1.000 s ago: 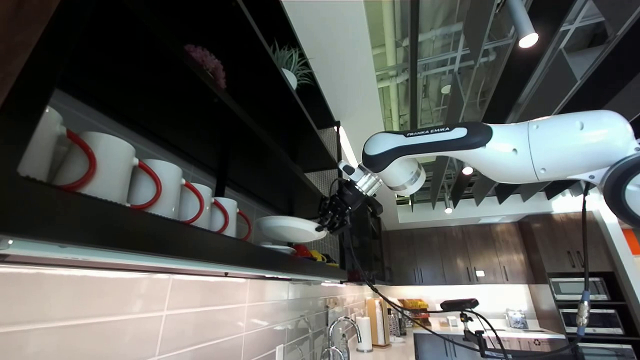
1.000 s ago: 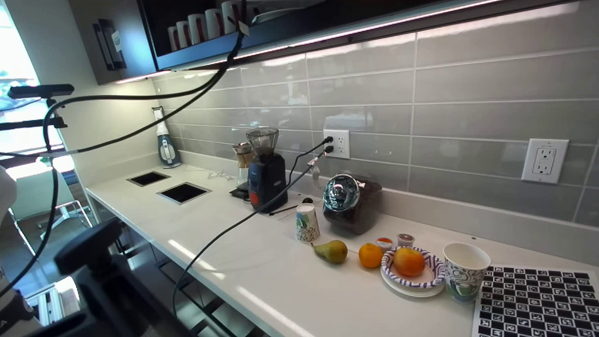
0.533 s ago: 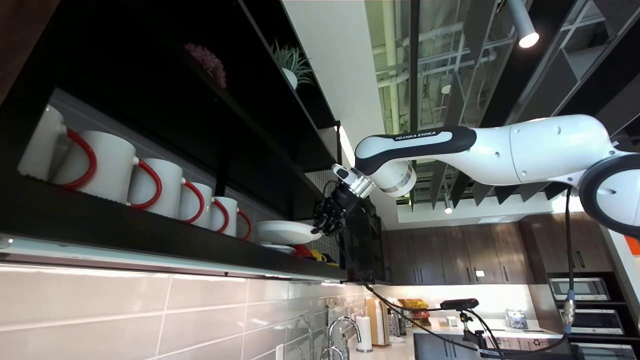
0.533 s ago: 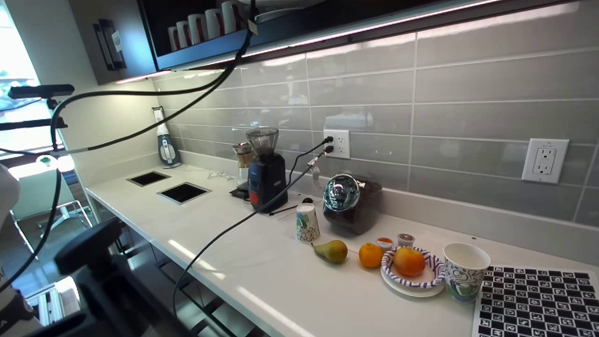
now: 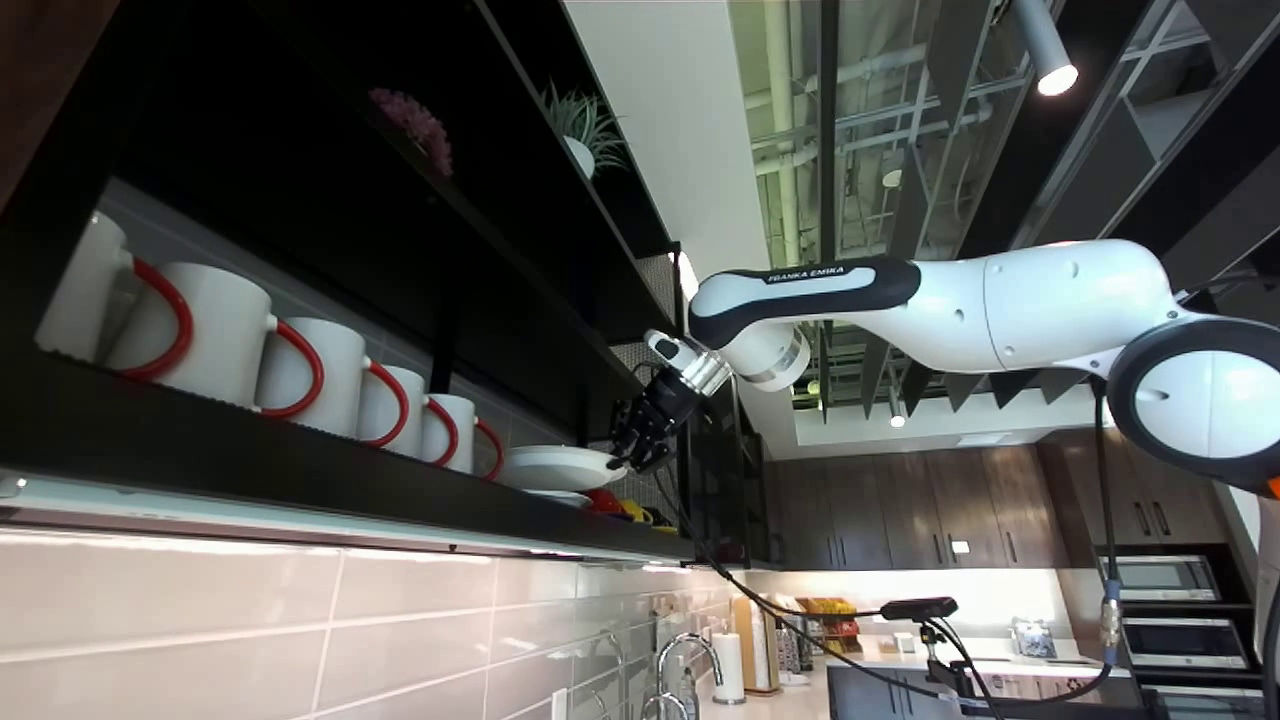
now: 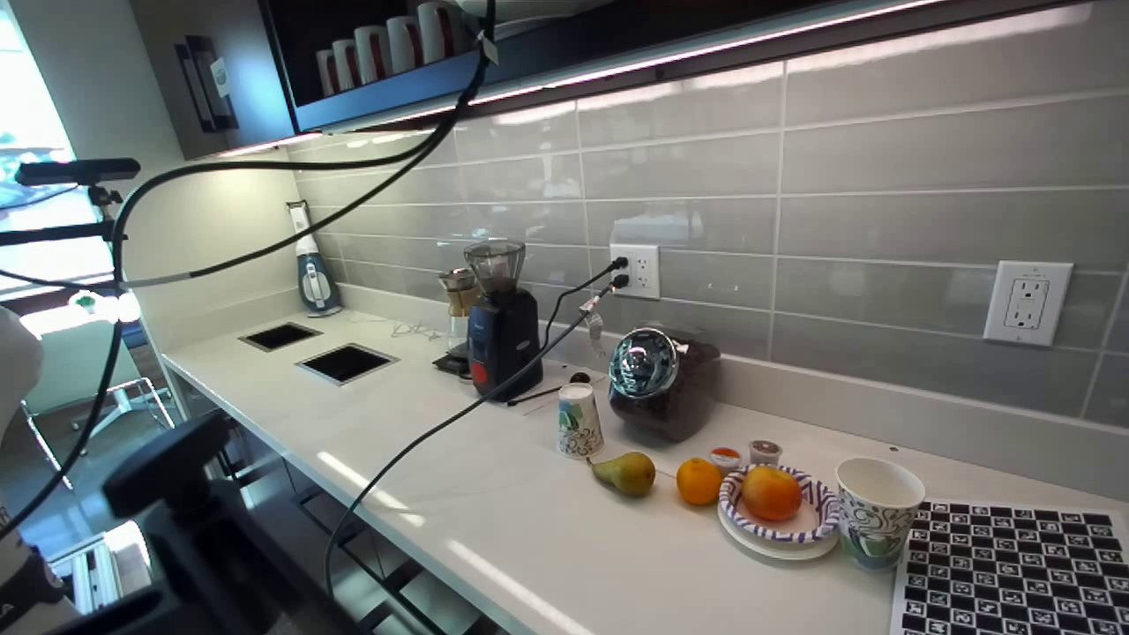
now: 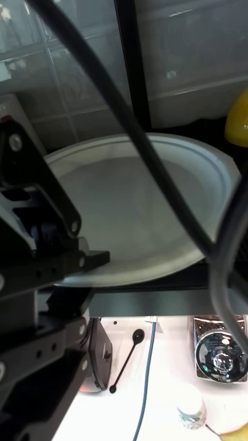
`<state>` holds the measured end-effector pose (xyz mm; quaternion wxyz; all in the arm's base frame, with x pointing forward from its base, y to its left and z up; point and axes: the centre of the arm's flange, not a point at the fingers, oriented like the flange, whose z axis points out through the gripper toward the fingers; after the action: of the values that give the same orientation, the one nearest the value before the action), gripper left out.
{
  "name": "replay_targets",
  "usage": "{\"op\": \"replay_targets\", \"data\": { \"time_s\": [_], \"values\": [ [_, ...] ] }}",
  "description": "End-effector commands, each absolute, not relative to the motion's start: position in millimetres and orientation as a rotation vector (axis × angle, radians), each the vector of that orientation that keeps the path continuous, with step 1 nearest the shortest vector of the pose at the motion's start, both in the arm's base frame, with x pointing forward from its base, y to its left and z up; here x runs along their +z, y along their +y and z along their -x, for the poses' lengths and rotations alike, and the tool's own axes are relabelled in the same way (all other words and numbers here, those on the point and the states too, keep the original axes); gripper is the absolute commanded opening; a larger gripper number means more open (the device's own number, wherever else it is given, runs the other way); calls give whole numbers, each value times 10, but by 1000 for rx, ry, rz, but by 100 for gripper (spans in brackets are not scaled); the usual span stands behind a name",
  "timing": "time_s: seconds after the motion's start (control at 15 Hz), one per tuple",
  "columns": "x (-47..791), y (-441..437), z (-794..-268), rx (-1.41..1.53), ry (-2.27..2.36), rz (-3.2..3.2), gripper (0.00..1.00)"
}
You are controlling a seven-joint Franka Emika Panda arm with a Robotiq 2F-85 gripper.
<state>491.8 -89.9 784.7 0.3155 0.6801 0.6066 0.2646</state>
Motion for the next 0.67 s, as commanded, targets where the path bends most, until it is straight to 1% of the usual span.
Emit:
{"op": "replay_targets", "data": {
  "time_s": [0.0, 0.6],
  "values": [
    [7993, -989, -5182, 692, 1654, -1775, 1],
    [7905, -924, -5560, 686, 1728, -1773, 1]
  ]
}}
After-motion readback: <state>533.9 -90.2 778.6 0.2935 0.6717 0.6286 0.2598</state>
